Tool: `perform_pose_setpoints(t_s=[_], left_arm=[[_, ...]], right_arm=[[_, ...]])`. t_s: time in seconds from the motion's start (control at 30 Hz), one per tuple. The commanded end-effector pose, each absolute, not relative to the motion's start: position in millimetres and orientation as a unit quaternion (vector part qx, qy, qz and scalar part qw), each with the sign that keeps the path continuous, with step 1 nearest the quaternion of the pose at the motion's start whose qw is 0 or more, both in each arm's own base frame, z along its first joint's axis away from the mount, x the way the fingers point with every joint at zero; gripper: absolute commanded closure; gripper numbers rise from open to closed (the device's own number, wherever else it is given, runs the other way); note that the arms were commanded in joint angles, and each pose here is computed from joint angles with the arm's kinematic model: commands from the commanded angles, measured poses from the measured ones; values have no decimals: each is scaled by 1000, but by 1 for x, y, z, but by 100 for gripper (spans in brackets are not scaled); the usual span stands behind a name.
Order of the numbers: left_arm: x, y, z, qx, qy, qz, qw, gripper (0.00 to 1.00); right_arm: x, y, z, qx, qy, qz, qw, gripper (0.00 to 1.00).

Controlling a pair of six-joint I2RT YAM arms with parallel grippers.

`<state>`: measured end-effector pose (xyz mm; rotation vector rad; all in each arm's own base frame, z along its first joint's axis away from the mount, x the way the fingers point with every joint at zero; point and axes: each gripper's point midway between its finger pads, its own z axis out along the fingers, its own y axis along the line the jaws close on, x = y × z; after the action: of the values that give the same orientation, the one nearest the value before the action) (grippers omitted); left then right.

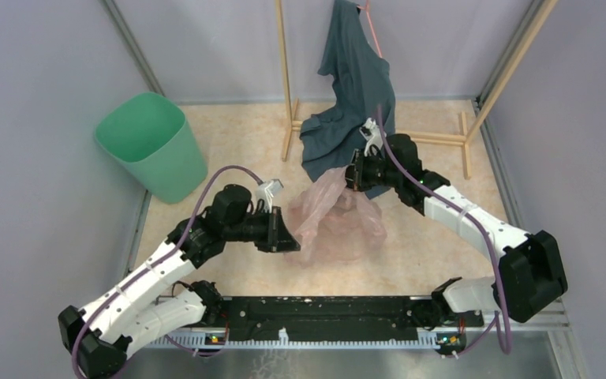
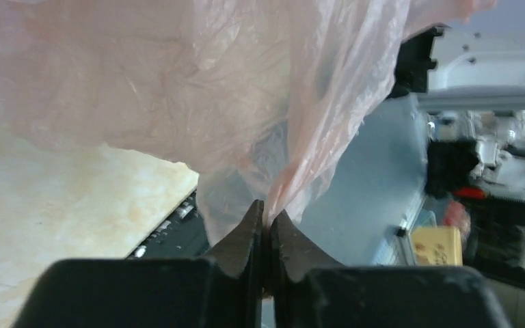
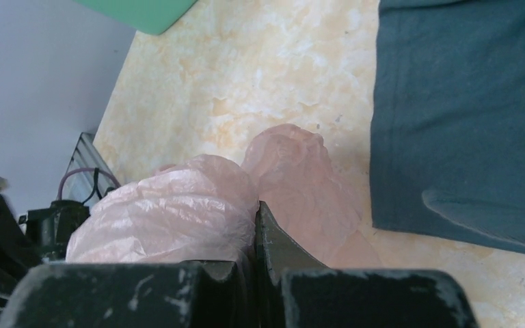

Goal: Put the trash bags into the trash bin

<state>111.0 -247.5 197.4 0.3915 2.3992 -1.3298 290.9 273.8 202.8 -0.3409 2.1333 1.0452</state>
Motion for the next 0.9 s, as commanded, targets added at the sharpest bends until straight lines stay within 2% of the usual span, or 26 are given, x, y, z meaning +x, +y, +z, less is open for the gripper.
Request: perform_pose_setpoints(t_s=[0.0,0.1,0.13,0.37,0.5,0.63,0.73,0.87], left_arm=[[150,-219,220,75,883,-371,278,97],[172,-203,227,26,886,-327,327,100],[178,-200,229,12,885,-317,341,100],[206,-181,228,-50,881,-261,391,100],[208,-182,235,-49,869,-275,408,100],[210,-179,236,-50,869,-268,413,100],[210,-179,237,-46,870,-264,413,100],[211,-177,240,-44,870,-261,417,100]], right_arm=[[316,269,229,-107,817,390,411,100],[319,274,233,-113,815,383,420,100],[319,275,232,-116,819,374,420,96],[296,255,220,-150,860,268,407,39],[270,236,227,-166,866,247,401,19],[248,219,240,-166,863,248,408,10],[236,206,243,-159,866,241,408,9],[220,193,213,-135,886,230,379,9]])
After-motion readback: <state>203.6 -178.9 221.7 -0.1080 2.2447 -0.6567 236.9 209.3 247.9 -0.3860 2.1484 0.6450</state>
